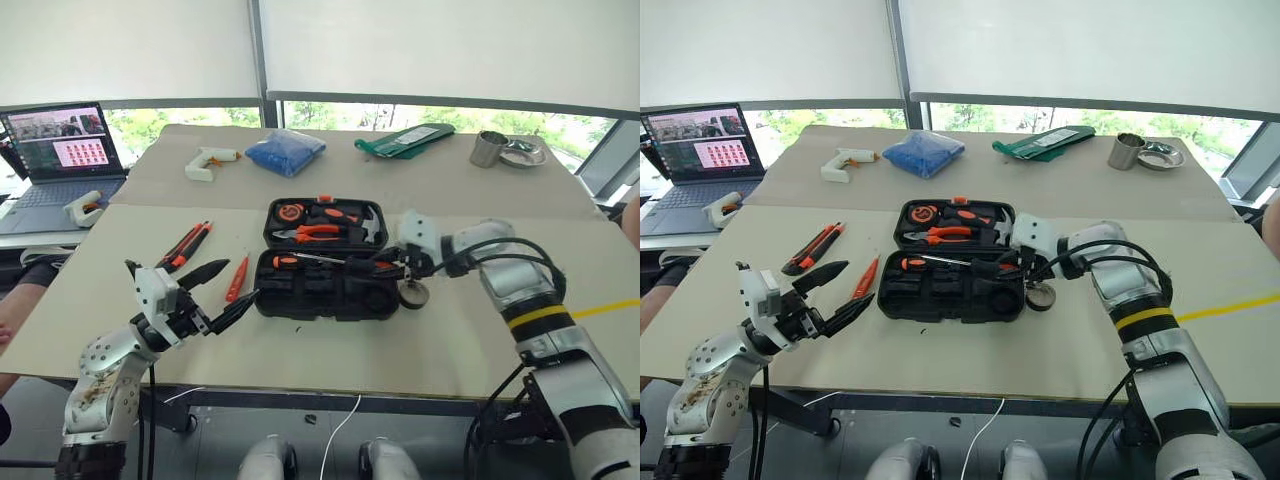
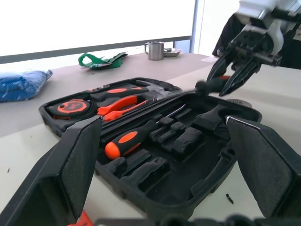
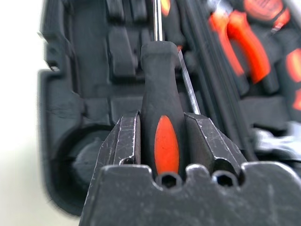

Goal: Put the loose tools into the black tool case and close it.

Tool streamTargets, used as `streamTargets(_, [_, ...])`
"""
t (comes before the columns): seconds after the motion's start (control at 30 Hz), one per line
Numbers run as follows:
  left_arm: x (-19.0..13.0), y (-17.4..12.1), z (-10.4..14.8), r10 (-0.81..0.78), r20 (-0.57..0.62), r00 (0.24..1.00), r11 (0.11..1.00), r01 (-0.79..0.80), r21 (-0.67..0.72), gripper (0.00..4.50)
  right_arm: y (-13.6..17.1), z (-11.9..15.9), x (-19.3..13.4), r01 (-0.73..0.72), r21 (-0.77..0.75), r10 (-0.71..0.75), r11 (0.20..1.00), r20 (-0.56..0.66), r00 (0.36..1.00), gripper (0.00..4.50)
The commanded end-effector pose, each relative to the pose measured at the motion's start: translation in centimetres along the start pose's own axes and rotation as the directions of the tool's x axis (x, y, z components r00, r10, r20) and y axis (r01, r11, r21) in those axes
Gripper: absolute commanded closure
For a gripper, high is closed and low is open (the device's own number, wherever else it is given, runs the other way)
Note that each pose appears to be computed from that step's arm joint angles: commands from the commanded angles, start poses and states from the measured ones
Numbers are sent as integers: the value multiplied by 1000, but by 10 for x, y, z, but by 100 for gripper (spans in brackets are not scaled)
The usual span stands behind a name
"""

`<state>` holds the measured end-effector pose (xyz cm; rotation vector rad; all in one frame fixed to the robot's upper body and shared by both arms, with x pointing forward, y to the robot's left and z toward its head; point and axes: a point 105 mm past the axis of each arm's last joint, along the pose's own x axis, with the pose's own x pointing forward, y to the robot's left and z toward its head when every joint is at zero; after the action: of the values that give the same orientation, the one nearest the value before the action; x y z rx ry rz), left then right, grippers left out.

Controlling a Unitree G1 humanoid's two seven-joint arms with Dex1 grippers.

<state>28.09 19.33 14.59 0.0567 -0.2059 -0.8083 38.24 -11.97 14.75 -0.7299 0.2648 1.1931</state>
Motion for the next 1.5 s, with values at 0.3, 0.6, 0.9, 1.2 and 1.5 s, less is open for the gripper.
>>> streamTargets(0.3, [-4, -6, 0, 25, -19, 1000, 999, -24, 47, 0, -4, 11, 16, -45, -96, 40, 994, -47, 998, 346])
streamTargets(0.6, [-4, -10, -2, 7, -41, 999, 998, -5, 59, 0, -12, 13, 19, -41, -128, 31, 991, -81, 996, 346])
streamTargets(0.9, [-4, -10, -4, 7, -40, 999, 998, -5, 63, 0, -19, 24, 22, -39, -217, 25, 975, -63, 998, 225])
streamTargets(1.2, [-6, -11, -8, 6, -54, 999, 997, -3, 73, 0, -32, 71, -3, 16, -174, 22, 985, 211, 977, 92])
streamTargets(1.5, [-3, -10, -11, 13, -61, 998, 998, -9, 66, 0, -23, 49, 22, 66, -20, -57, 998, 294, 954, 375])
